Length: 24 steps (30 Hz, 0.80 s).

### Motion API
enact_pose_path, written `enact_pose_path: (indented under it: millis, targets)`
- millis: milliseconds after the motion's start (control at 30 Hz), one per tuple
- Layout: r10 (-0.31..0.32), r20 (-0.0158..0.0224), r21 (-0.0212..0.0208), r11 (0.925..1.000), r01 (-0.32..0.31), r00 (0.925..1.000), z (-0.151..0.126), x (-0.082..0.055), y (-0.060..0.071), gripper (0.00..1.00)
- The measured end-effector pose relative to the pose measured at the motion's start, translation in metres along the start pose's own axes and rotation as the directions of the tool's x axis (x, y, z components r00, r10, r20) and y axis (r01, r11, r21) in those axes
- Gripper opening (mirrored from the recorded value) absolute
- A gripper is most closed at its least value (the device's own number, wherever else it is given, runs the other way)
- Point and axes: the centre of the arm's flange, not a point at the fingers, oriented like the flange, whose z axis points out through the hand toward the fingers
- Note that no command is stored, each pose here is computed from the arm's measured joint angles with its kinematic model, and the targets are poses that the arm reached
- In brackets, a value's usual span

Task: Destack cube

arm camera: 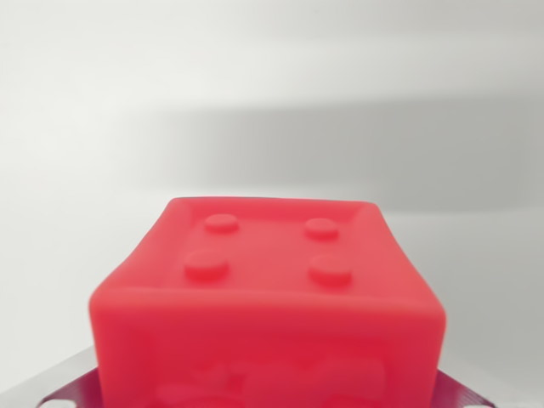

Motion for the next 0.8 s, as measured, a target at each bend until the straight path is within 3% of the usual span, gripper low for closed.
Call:
enact_pose_path:
  millis: [800]
  targets:
    - [-0.041,-0.0009,-0.0003,0.9992,0.041,0.9992,0.012,0.045,-0.016,0.00]
